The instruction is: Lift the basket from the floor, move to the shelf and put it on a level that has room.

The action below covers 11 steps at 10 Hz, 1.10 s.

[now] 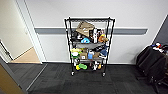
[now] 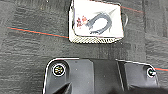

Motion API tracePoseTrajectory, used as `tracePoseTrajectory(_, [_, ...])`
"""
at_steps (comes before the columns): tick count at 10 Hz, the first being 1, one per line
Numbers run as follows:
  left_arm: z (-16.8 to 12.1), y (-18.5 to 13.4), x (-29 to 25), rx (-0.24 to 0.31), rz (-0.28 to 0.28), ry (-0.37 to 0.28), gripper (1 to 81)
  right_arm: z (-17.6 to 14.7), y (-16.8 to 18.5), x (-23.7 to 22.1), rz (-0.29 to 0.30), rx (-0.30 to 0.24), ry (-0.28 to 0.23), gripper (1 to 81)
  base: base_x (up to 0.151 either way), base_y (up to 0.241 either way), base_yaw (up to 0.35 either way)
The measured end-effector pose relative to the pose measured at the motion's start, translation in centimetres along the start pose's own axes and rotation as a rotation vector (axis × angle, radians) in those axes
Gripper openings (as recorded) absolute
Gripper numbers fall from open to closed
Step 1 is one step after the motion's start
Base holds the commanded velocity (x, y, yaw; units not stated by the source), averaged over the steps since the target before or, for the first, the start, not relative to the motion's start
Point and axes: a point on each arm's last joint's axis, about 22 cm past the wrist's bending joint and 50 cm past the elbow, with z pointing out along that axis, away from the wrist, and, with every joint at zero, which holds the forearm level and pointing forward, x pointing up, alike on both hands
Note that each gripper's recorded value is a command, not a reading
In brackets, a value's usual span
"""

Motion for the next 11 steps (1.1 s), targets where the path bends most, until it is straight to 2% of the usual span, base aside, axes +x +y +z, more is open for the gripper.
tracePoseTrajectory(2, [0.5, -0.1, 0.4, 0.002, -0.023, -0.002, 81.1, 0.6, 0.0, 0.9, -0.001, 0.001, 0.003, 81.1, 0.000, 0.000, 0.000])
tracePoseTrajectory(5, [2.0, -0.7, -0.3, 0.009, -0.041, -0.045, 81.1, 2.2, 0.3, 0.1, 0.016, 0.005, -0.046, 81.1, 0.000, 0.000, 0.000])
tracePoseTrajectory(8, [3.9, -1.3, -0.5, 0.015, -0.058, -0.085, 81.1, 4.3, 0.9, 1.0, 0.026, 0.005, -0.073, 81.1, 0.000, 0.000, 0.000])
tracePoseTrajectory(11, [6.0, -2.1, -1.0, 0.025, -0.101, -0.129, 81.1, 6.5, 1.6, 0.6, 0.043, 0.006, -0.117, 81.1, 0.000, 0.000, 0.000])
